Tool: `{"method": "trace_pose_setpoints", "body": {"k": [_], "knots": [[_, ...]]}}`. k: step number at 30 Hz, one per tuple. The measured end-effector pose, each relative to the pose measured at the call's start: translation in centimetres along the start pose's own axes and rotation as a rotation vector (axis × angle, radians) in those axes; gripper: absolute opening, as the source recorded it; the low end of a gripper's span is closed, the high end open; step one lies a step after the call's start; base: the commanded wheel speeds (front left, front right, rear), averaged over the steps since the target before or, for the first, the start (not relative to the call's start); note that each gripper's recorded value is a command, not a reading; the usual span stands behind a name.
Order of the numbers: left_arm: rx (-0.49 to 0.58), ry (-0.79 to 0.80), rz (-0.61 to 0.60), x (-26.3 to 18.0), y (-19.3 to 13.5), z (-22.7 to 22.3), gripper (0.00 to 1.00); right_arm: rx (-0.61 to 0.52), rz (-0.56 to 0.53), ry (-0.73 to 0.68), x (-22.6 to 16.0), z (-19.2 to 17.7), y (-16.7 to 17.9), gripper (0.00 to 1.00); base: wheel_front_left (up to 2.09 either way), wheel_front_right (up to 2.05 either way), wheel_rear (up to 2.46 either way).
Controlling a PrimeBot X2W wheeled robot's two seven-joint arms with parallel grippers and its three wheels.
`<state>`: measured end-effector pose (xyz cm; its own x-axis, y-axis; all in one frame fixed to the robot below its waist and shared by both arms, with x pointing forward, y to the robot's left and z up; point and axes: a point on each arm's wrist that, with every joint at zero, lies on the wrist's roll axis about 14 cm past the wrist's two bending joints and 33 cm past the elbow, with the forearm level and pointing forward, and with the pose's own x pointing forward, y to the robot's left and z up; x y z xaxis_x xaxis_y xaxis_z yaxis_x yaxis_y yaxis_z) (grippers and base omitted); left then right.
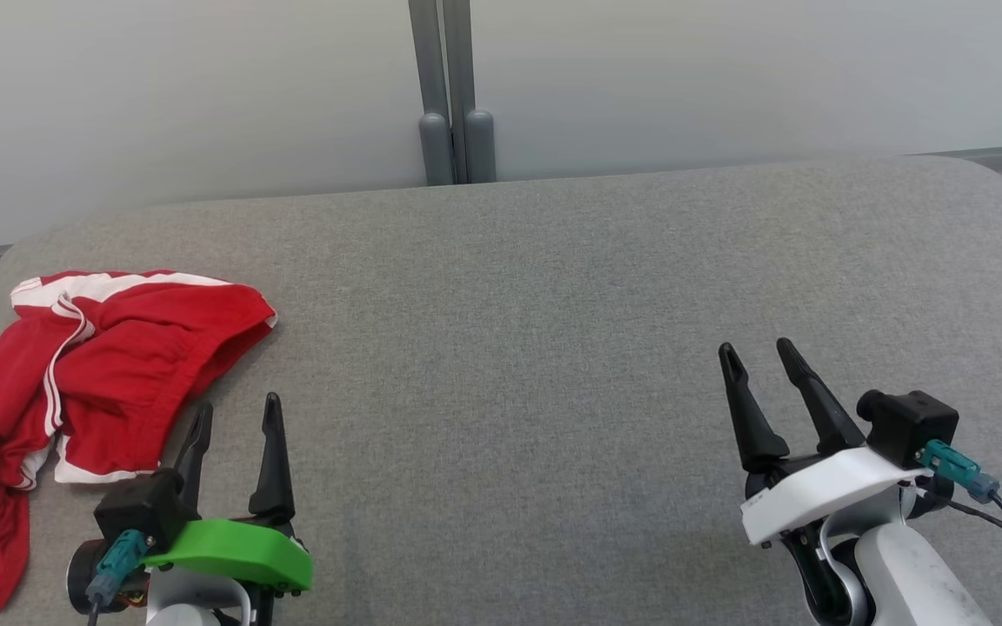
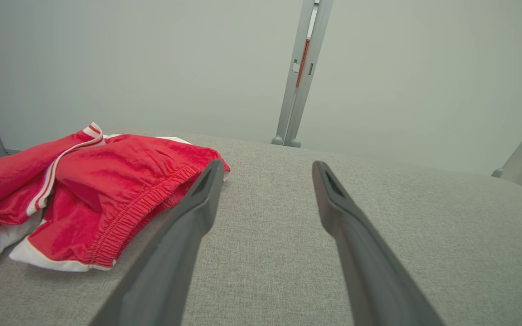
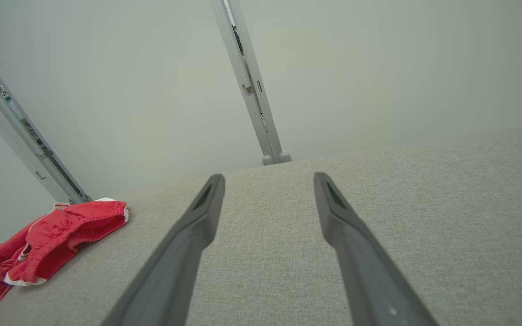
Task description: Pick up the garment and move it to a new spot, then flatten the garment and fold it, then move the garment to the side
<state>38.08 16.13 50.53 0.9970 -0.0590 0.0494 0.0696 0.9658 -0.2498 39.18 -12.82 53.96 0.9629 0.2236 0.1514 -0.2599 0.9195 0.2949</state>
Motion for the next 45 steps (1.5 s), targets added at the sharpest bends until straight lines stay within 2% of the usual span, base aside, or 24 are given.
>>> {"method": "trace_pose_setpoints", "body": {"k": [26,45], "knots": [[0.100,-0.053,-0.033,0.0,-0.8,0.9,1.00,-0.126,0.051,-0.049,0.3,1.0,1.0,1.00,0.00,0.00,0.00],[0.089,-0.056,-0.032,0.1,-1.0,1.0,1.00,-0.125,0.055,-0.044,0.3,0.9,1.1,1.00,0.00,0.00,0.00]]}}
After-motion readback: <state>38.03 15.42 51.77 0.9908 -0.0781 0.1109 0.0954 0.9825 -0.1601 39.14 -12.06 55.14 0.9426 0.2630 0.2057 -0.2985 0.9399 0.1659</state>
